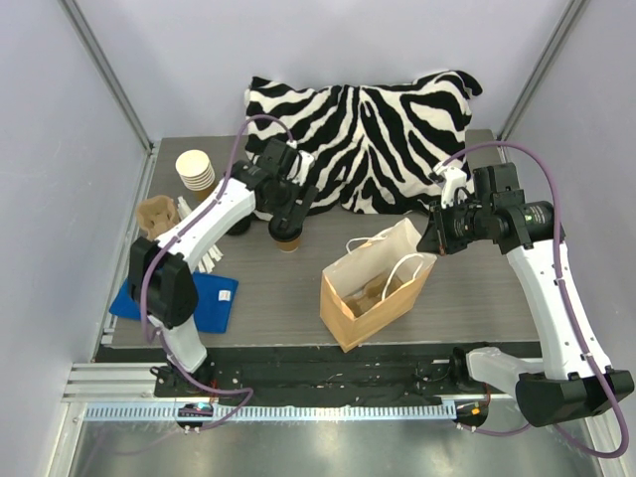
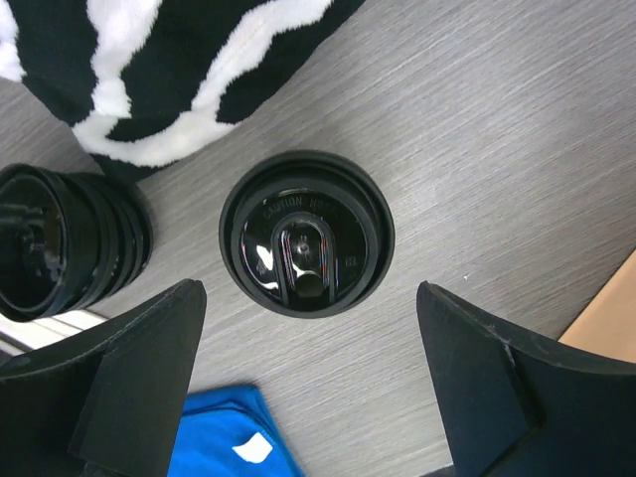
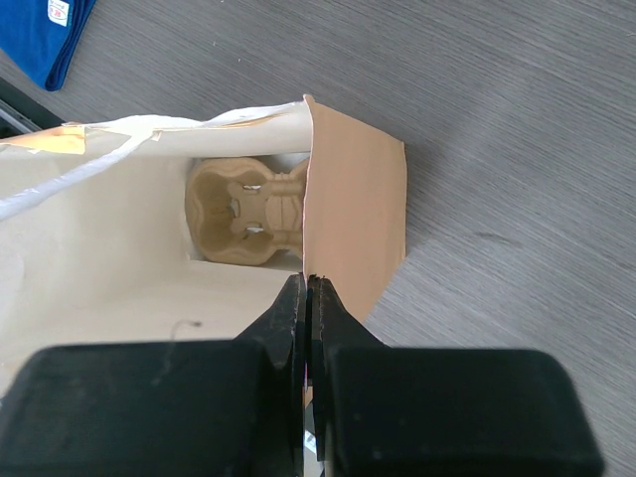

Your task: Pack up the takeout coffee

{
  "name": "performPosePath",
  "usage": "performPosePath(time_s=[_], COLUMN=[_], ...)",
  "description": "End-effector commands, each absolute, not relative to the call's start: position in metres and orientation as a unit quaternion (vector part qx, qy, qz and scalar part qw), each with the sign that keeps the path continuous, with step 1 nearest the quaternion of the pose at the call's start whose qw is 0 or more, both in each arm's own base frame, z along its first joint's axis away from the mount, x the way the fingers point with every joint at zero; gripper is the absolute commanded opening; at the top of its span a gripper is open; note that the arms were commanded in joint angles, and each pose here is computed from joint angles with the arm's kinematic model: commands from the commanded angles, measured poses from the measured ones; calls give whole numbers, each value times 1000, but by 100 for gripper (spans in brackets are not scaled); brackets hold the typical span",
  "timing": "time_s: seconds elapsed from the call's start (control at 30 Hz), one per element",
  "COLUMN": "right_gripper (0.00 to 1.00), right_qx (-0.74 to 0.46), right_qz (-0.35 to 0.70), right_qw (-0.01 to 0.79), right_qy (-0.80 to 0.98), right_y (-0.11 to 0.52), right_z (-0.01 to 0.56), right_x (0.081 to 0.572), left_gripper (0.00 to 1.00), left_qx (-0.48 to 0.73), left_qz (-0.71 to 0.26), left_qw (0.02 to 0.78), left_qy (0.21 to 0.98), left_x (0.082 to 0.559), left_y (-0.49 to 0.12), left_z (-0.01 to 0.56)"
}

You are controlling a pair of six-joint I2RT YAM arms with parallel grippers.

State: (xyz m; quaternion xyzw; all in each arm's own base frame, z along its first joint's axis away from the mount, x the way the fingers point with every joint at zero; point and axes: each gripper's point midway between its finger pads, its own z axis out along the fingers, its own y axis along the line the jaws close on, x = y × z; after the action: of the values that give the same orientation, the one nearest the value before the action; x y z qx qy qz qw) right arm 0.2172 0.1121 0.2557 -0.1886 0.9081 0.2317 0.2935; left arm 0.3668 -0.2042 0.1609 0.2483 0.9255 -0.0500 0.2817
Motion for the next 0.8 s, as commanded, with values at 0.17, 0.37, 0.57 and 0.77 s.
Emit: performPosePath(time_s=[0.17,0.37,0.57,0.77], right_gripper=[1,1,1,1], right_qx=[-196,-198,-198,-198], right_qz=[236,236,234,235], right_qw=[300,300,300,300], right_qy=[903,903,903,903], right_y=[114,115,114,114], right_z=[255,255,255,255], right_x=[224,225,225,225], left_gripper=[94,96,93,91], left_qx=[270,284,291,282], left_qz=[-34,-19,-24,-32], left_qw=[217,194,178,171], left_qy=[938,939,940,943], left_x=[365,360,362,367], left_y=[-203,-197,-199,-199], left_z=[165,158,149,142])
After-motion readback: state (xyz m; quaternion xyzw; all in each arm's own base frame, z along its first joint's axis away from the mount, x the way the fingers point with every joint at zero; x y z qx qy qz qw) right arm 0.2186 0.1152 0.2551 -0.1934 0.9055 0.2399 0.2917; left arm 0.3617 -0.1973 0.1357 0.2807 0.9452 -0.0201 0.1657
